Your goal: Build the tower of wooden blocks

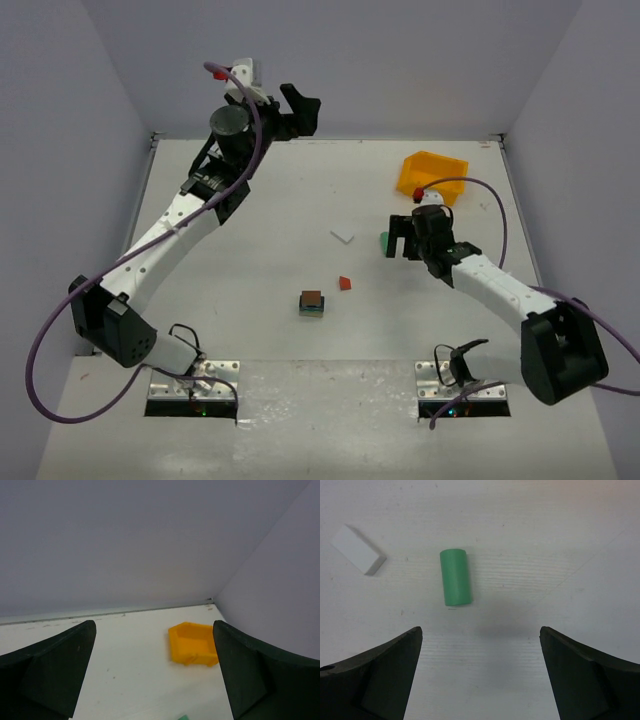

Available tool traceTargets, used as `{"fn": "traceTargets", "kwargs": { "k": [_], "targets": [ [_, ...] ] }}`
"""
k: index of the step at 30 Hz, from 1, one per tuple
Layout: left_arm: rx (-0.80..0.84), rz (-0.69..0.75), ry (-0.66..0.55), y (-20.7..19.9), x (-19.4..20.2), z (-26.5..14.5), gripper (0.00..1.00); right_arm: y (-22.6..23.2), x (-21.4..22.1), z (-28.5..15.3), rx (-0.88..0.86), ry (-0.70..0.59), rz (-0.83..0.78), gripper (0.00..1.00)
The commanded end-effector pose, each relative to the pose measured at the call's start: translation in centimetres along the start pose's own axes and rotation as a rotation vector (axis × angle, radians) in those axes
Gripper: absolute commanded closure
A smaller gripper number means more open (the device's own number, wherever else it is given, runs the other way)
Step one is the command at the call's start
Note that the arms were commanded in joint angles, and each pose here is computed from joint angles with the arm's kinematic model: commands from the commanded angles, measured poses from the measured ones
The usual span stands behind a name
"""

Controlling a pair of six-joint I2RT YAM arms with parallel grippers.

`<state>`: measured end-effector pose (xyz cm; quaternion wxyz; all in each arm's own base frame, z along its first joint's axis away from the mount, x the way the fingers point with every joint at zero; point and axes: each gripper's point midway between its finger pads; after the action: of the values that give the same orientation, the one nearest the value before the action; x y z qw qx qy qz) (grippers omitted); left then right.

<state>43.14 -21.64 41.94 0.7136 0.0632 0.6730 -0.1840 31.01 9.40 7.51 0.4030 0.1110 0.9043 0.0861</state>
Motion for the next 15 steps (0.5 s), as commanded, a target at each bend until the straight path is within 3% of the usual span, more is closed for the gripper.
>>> {"fn": "traceTargets", "kwargs": {
  "k": [1, 3, 6, 11, 15],
  "targets": [
    [-0.060, -0.251, -0.050, 0.0, -1.5, -0.4, 0.00, 2.1, -1.2, 2.0, -0.054, 0.016, 0.005, 0.01],
    [-0.004, -0.246, 0.093, -0.7, 3.3, -2.4, 0.00, 2.4, -0.4, 3.5, -0.058, 0.055, -0.008, 0.01],
    [0.051, -0.245, 0.144, -0.7, 8.7, -5.3, 0.00, 3.0, 0.6, 5.2, -0.076, 0.119, -0.019, 0.01],
    [-0.072, -0.220, 0.188, 2.4, 13.4, -8.3, 0.00, 3.5, 0.9, 7.3, -0.099, 0.136, -0.042, 0.02],
    [-0.088, -0.173, 0.206, 3.1, 14.5, -9.2, 0.00, 3.3, 1.2, 8.3, -0.092, 0.147, -0.048, 0.21]
  ]
}}
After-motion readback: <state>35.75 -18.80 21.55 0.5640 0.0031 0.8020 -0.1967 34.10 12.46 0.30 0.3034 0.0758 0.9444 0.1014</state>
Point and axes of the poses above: each gripper's point midway between its finger pads, its own z axis out along the fingers, its own y axis along the line the jaws close on, x = y × z, and after that the axes turned 12 degrees about z, right-handed
